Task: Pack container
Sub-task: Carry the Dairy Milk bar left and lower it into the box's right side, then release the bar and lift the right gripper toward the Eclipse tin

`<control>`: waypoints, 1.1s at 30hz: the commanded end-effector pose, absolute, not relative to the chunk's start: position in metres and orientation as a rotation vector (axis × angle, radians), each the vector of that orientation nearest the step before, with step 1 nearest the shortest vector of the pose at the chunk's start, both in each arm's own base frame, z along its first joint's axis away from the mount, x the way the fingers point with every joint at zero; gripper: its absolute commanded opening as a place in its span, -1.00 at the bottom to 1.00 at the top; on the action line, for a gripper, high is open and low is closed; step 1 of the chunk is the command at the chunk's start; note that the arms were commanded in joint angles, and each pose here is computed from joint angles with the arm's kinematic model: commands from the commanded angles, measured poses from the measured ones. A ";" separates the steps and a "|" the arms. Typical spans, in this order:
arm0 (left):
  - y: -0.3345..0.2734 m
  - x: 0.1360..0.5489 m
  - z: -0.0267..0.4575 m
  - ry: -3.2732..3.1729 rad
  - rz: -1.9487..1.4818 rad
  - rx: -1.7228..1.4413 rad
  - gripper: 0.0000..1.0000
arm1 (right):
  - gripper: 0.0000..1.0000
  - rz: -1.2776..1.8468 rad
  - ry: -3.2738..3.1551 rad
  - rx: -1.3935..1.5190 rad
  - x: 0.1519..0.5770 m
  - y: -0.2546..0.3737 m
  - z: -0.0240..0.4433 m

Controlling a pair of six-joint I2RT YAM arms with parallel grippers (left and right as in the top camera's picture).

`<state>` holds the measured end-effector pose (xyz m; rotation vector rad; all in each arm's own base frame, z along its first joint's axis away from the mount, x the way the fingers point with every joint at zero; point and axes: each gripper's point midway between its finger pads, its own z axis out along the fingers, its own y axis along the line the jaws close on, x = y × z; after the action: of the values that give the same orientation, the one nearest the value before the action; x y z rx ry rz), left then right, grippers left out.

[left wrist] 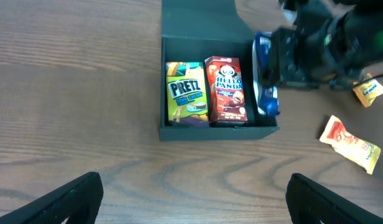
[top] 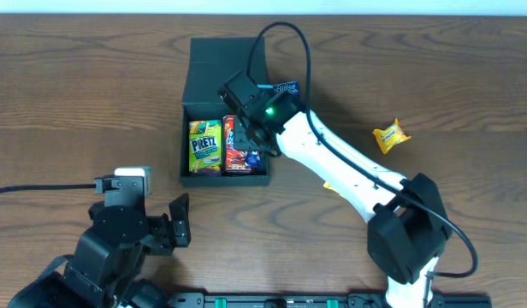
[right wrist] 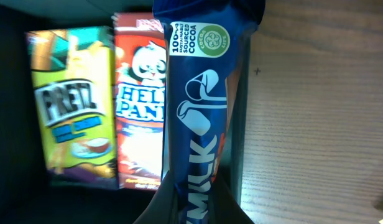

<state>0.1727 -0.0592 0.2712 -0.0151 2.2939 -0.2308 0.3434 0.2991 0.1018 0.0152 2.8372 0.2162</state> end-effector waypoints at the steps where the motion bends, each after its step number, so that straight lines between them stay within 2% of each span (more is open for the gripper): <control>1: -0.059 0.172 0.273 2.291 -0.239 -0.030 0.90 | -0.97 0.189 2.821 0.042 0.340 0.294 0.097; 7: -0.059 0.172 0.273 2.291 -0.239 -0.030 0.90 | -0.97 0.168 2.829 -0.002 0.337 0.290 0.081; 8: -0.059 0.172 0.273 2.291 -0.239 -0.030 0.91 | -0.78 0.166 2.831 -0.002 0.336 0.290 0.081; 9: -0.059 0.172 0.273 2.291 -0.239 -0.030 0.90 | -0.41 0.166 2.830 -0.002 0.336 0.290 0.081; 10: -0.059 0.172 0.273 2.291 -0.239 -0.030 0.90 | -0.14 0.168 2.829 -0.001 0.337 0.290 0.081; 12: -0.059 0.172 0.273 2.291 -0.239 -0.030 0.90 | 0.20 0.169 2.827 -0.001 0.337 0.290 0.081; 13: -0.059 0.172 0.273 2.291 -0.239 -0.030 0.90 | 0.28 0.170 2.827 0.000 0.337 0.290 0.082; 23: -0.059 0.172 0.273 2.291 -0.239 -0.030 0.90 | 0.25 0.238 2.768 0.001 0.346 0.298 0.107; 33: -0.059 0.172 0.273 2.291 -0.239 -0.030 0.90 | 0.24 0.409 2.534 -0.050 0.371 0.303 0.210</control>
<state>0.1727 -0.0592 0.2712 -0.0151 2.2939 -0.2308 0.3587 0.3110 0.1671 -0.0470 2.6395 0.3730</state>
